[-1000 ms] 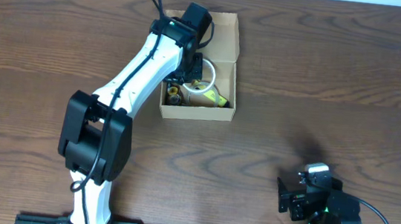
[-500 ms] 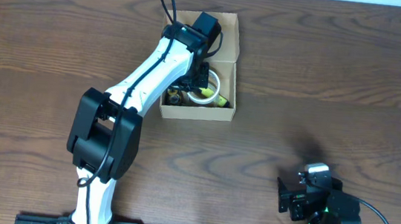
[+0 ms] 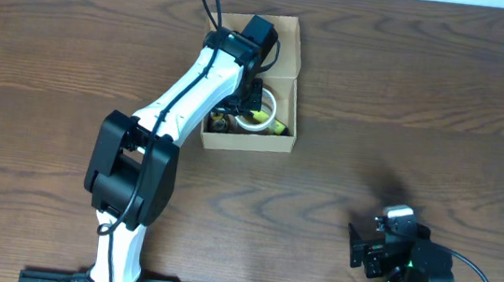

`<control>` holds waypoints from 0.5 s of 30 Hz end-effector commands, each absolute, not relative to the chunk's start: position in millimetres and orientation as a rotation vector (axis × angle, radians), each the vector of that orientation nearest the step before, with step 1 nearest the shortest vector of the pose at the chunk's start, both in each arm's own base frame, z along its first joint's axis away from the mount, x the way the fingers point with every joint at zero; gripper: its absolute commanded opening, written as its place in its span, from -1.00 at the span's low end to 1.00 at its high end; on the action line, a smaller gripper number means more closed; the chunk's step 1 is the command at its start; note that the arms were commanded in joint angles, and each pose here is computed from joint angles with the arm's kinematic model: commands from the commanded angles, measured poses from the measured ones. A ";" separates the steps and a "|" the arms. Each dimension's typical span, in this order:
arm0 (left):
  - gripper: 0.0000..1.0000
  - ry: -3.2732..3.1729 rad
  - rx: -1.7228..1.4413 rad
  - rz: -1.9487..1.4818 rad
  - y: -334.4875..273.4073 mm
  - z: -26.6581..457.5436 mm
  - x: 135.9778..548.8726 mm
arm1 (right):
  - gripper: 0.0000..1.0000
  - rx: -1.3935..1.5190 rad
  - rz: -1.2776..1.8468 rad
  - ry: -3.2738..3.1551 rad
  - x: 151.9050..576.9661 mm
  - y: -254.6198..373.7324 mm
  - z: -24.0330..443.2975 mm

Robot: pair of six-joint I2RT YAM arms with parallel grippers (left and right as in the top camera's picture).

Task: Pack container
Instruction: 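Lift the tape roll into the box and release it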

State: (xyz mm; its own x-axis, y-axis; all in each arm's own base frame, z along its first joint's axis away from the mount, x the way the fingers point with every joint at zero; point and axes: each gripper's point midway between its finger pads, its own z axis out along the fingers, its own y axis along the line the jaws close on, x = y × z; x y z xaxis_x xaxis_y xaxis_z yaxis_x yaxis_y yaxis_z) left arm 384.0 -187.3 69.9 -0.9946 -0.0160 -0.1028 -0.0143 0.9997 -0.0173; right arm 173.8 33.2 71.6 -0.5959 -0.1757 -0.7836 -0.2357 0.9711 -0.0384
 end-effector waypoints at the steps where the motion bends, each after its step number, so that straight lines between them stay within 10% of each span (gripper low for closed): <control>1: -0.89 3.078 0.003 0.026 -183.2 51.3 381.2 | 0.99 -0.289 0.073 2.231 172.8 31.1 68.3; 8: -0.86 3.084 0.004 0.030 -184.0 44.3 382.4 | 0.99 -0.289 0.073 2.231 172.8 31.1 68.3; 15: -0.30 3.077 0.004 0.025 -185.0 44.4 384.2 | 0.99 -0.289 0.073 2.231 172.8 31.1 68.3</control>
